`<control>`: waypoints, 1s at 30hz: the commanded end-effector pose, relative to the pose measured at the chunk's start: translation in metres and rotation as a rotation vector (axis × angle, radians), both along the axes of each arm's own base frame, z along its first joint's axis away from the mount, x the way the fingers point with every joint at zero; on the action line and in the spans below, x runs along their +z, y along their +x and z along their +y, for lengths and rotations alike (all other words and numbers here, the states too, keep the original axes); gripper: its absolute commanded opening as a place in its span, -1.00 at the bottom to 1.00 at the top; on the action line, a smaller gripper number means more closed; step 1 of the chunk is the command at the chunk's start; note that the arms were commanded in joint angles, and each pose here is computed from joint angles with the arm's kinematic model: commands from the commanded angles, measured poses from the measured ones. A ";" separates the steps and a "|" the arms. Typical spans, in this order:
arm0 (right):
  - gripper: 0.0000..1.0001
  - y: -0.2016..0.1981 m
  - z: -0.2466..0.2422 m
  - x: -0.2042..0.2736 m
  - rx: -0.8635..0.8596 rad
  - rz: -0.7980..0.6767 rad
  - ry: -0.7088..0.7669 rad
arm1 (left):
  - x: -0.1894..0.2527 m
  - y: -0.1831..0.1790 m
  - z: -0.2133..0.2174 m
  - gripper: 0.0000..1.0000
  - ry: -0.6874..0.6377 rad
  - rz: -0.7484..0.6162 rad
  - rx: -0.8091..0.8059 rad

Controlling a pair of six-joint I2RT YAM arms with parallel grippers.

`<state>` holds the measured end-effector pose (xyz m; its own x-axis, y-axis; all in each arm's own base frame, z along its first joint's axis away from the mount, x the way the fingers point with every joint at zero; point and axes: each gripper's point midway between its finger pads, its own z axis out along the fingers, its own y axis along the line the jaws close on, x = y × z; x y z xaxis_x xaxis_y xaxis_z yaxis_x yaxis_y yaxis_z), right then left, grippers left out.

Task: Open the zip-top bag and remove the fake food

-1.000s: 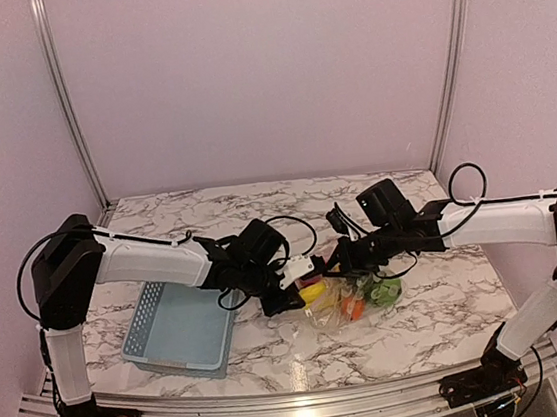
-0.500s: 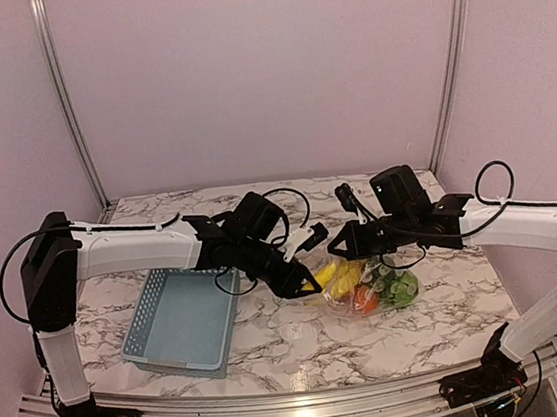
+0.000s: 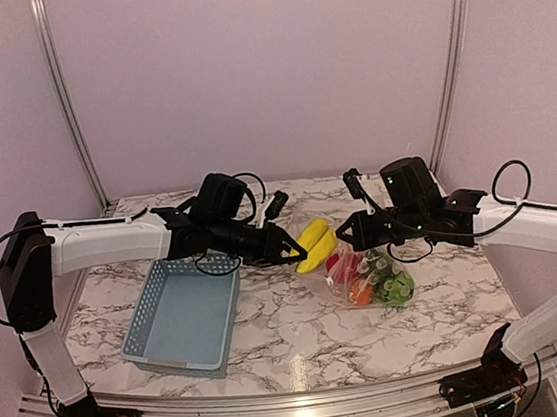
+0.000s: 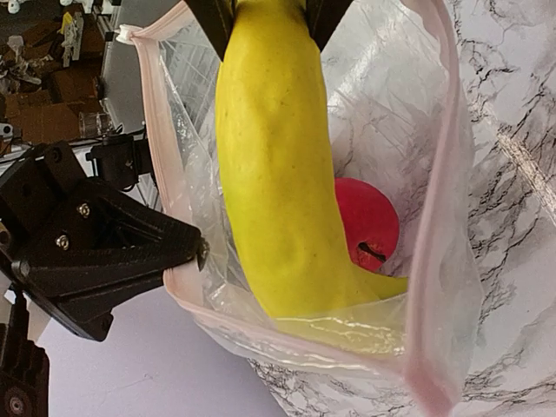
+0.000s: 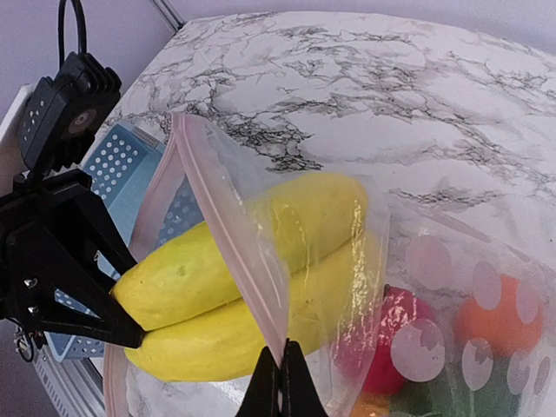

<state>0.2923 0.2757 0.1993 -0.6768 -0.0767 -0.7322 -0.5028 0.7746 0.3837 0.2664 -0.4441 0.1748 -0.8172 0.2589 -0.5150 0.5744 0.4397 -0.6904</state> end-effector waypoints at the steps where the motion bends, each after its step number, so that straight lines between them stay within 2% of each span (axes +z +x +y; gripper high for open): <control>1: -1.00 0.005 -0.007 0.007 -0.035 -0.025 -0.020 | 0.047 0.004 -0.008 -0.94 -0.178 0.058 0.042; 5: -1.00 0.017 -0.012 0.008 -0.088 -0.034 -0.023 | 0.066 -0.009 -0.013 -0.92 -0.233 0.078 -0.021; 15: -1.00 0.052 -0.026 0.021 -0.181 -0.046 0.008 | 0.072 -0.042 -0.001 -0.93 -0.251 0.104 -0.128; 21: -1.00 0.046 -0.021 0.007 -0.139 -0.011 0.010 | 0.104 -0.040 0.005 -0.91 -0.327 -0.126 -0.127; 25: -1.00 0.037 -0.019 0.002 -0.106 0.002 0.030 | 0.122 -0.012 0.002 -0.90 -0.329 -0.315 -0.037; 30: -1.00 0.032 -0.019 0.003 -0.093 0.007 0.037 | 0.150 0.023 0.002 -0.88 -0.394 -0.452 0.125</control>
